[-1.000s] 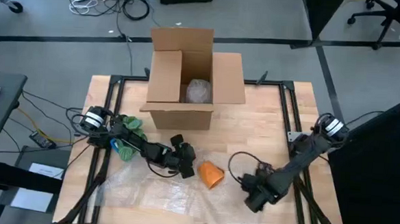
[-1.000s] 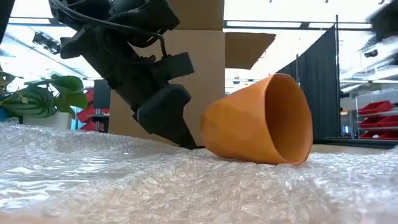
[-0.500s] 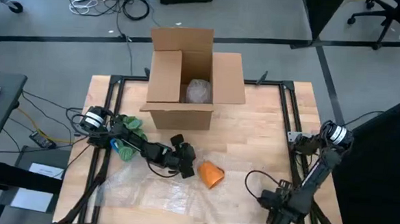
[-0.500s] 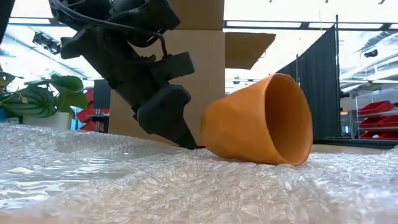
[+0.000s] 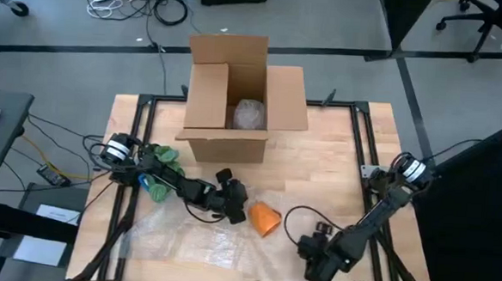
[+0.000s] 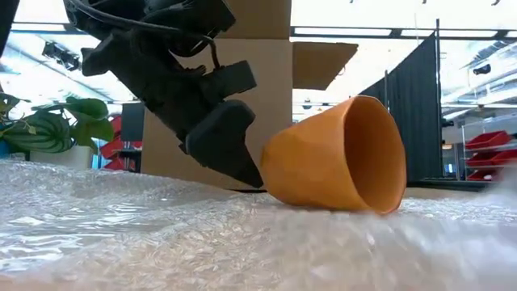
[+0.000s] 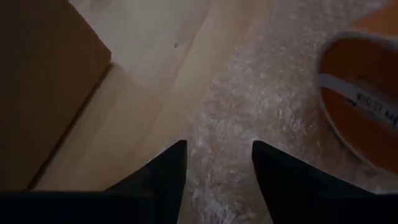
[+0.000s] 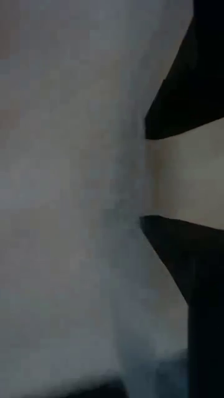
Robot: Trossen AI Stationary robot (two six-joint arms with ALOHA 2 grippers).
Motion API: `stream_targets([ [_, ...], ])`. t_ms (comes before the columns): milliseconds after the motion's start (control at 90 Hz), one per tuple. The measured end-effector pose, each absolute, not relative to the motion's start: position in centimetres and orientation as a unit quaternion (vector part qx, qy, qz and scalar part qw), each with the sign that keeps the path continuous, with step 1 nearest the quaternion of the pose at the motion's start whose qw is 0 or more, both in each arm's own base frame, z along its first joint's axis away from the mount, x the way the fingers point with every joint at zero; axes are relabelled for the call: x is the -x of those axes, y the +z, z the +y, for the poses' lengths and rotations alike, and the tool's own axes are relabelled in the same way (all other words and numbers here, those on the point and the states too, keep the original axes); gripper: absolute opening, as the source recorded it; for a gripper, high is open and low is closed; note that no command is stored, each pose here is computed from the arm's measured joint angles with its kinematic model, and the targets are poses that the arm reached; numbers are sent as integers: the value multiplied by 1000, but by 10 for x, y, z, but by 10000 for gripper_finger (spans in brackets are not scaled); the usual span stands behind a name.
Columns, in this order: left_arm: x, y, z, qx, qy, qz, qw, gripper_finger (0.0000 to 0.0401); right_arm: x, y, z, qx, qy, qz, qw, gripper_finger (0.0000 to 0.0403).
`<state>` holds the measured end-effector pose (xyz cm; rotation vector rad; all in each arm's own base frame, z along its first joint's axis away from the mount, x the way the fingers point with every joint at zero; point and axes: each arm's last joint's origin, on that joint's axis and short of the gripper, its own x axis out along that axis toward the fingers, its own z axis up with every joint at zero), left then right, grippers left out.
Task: Wrap mug
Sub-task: Wrap the orange mug with the bubble wrap
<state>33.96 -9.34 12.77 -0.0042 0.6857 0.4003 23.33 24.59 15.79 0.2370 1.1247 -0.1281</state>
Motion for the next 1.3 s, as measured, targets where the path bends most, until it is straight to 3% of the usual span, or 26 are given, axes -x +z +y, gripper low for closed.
stream_targets([
  [211, -340, 128, -94, 4, 194, 331, 924, 168, -274, 155, 233, -72, -55, 434, 896, 195],
  [467, -340, 128, -94, 7, 190, 331, 924, 168, -292, 149, 224, -48, -72, 397, 914, 191],
  [833, -341, 129, -95, 10, 187, 328, 926, 168, -255, 196, 228, -29, -28, 410, 911, 180],
  [1022, -340, 130, -96, -5, 172, 340, 925, 168, -242, 191, 235, -7, -25, 432, 901, 179],
  [1189, -336, 161, -102, -30, 149, 377, 913, 168, -250, 171, 246, -2, 14, 452, 892, 179],
  [1300, -333, 190, -109, -49, 135, 380, 914, 168, -259, 173, 250, 29, 58, 418, 906, 179],
])
